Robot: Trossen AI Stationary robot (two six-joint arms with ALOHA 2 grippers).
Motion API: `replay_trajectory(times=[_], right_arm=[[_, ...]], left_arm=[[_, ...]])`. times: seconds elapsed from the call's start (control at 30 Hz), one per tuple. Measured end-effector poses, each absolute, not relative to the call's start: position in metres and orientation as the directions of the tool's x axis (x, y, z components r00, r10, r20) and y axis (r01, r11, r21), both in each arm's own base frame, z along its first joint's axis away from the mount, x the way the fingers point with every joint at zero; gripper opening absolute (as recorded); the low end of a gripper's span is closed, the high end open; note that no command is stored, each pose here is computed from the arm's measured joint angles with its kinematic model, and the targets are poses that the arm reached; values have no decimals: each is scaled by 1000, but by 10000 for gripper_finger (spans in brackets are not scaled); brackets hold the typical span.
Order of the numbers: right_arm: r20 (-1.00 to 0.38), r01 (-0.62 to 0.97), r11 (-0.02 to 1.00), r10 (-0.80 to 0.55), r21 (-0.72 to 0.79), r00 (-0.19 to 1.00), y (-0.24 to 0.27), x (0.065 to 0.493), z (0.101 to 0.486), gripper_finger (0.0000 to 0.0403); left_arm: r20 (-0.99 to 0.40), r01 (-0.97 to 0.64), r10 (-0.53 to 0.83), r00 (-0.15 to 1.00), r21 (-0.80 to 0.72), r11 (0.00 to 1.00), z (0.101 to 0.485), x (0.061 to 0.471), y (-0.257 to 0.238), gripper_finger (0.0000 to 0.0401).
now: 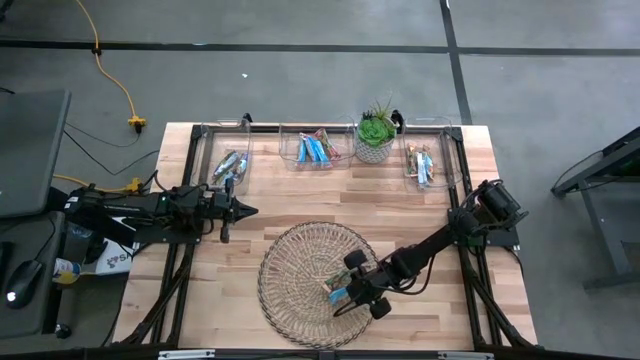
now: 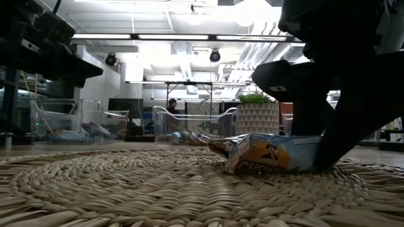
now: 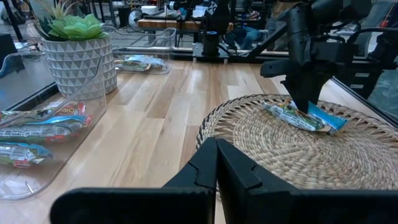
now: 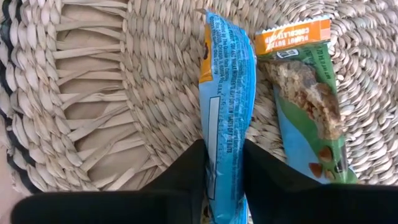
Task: Pick and place Granola Bars by type
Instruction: Put the yellow granola bar into the right transparent bin
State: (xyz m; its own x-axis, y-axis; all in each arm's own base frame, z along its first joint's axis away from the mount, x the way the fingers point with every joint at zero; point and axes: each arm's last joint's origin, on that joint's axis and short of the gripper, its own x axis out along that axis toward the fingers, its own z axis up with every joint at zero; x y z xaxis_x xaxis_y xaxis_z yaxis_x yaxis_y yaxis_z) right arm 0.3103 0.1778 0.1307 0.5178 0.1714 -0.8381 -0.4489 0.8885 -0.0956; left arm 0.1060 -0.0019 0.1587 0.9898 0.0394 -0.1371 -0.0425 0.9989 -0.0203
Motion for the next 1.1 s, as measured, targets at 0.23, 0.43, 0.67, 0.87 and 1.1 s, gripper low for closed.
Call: replay_trajectory(times=[0.23, 0.43, 0.67, 0.87, 1.1], right_arm=[[-836, -450, 889, 183, -85, 518, 178, 311, 131, 59], [-825, -388, 922, 207, -16, 526, 180, 312, 132, 51], [-766, -357, 931, 286, 79, 575, 182, 312, 153, 48], [-643, -317, 938, 328, 137, 693, 174, 314, 193, 44], [-419, -212, 963, 263, 165, 869, 155, 308, 254, 42]], left_arm=[[-138, -42, 39, 990, -20, 999, 159, 106, -2, 1], [-137, -42, 39, 990, -21, 999, 159, 106, -2, 1], [-137, -43, 39, 990, -21, 999, 159, 106, -2, 1], [-138, -42, 39, 990, -20, 999, 159, 106, -2, 1], [-137, -43, 39, 990, -21, 999, 159, 106, -2, 1]])
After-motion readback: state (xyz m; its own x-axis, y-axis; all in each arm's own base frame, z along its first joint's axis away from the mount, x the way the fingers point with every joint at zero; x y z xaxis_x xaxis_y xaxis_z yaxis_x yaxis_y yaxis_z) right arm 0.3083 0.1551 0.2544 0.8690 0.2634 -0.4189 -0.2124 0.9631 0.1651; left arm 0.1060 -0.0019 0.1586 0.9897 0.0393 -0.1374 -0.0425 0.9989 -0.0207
